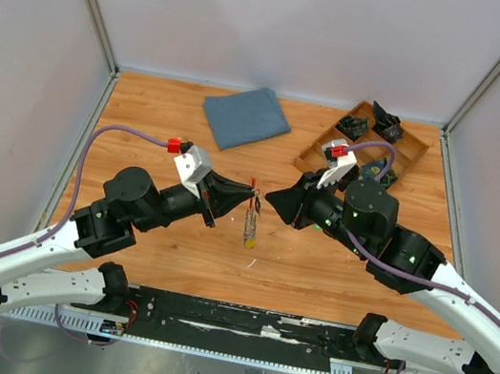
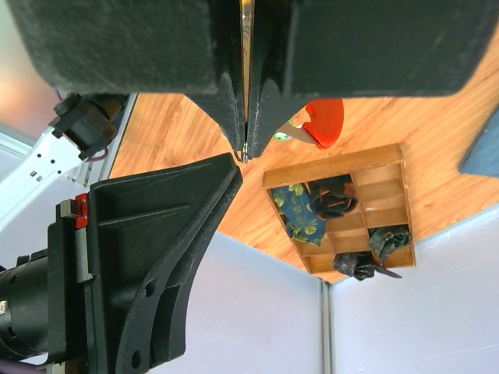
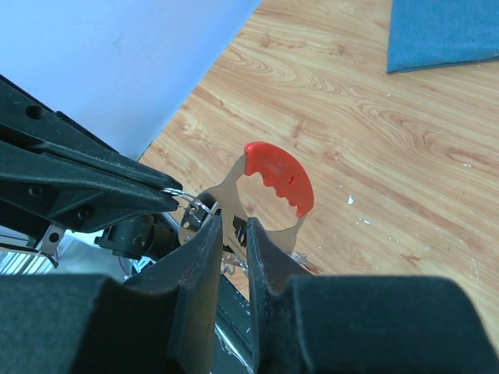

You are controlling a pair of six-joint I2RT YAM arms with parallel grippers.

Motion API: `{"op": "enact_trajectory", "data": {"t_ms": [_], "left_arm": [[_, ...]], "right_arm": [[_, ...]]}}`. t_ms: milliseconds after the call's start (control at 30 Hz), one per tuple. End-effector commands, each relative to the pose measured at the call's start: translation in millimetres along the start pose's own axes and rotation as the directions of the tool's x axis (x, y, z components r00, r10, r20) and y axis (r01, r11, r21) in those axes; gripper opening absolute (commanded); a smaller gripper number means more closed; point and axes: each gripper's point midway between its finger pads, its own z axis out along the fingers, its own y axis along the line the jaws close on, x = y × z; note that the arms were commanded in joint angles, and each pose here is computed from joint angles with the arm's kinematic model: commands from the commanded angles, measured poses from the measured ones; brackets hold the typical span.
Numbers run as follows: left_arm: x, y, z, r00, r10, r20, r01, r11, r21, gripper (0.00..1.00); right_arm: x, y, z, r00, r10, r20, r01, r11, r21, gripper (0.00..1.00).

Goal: Put the keys on the keyring

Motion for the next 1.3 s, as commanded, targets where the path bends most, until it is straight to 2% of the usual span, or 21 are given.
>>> {"op": "enact_trajectory", "data": {"t_ms": [0,333,767,1067,1267], "left_arm": [[-21,-7,0,0.997,0.003,0.083,-0.006,1.000,0.031,0.01],[-20,-10,1,0.997,0.000,0.080,-0.004,0.999,0.044,0.01],[-23,-11,-1,0.996,0.003,0.086,-0.007,0.999,0.048,0.01],[-23,-11,-1,0.996,0.005,0.088,-0.010,0.999,0.049,0.00],[-24,-10,-1,0.996,0.007,0.089,-0.011,0.999,0.047,0.01]], "right_arm": [[-18,10,-7,0.996,0.034,0.084,-0.028,0.998,-0.062,0.21],[-15,20,-4,0.997,0.022,0.075,-0.013,0.992,-0.123,0.26],[0,3,4,1.000,0.005,0.021,-0.004,0.999,-0.034,0.25],[9,5,10,0.999,-0.022,-0.038,0.020,0.999,-0.041,0.26],[-1,13,0,0.995,-0.104,-0.012,0.102,0.990,-0.094,0.29]]}}
